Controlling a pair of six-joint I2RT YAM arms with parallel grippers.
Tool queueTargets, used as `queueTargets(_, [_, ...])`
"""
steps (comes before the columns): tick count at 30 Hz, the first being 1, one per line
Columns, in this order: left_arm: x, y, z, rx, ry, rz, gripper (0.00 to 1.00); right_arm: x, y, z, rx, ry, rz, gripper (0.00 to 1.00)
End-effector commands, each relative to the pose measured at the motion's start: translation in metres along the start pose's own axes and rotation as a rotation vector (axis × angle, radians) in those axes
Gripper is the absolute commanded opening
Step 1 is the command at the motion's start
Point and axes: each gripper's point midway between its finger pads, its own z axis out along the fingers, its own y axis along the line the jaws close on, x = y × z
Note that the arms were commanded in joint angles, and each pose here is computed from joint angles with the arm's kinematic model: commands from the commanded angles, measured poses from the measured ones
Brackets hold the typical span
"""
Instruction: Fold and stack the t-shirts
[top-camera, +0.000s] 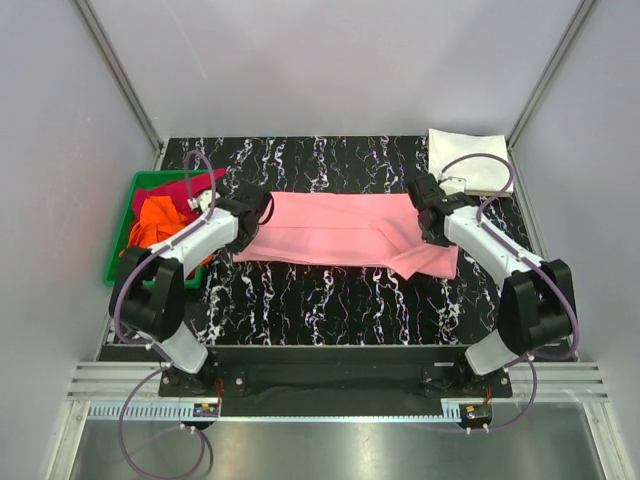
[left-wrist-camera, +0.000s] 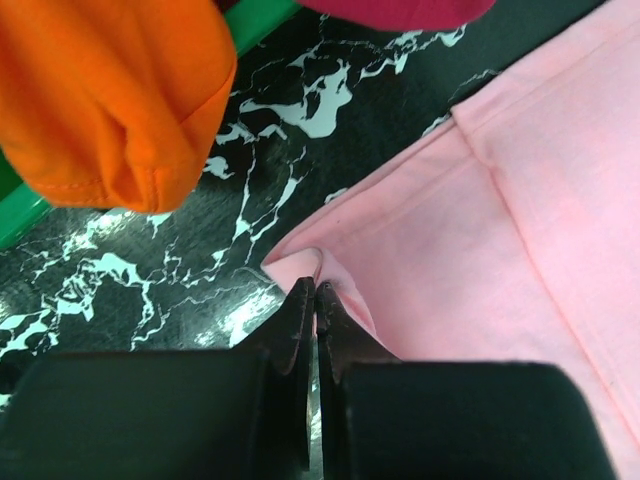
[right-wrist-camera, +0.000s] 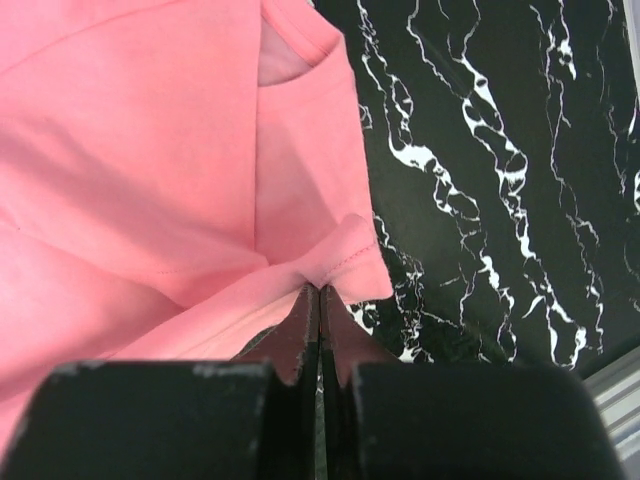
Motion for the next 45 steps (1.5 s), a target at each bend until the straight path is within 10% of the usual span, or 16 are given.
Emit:
queueTargets(1, [-0.024, -0.013, 0.001, -0.003, -0.063, -0.050, 0.00, -0.025, 0.001, 0.001, 0.025, -0.057, -0.038, 0.00])
queueTargets(45, [-0.037, -0.054, 0.049, -0.154, -0.092, 0.038, 0.00, -0.085, 0.032, 0.048, 0.200, -0.101, -0.301, 0.00])
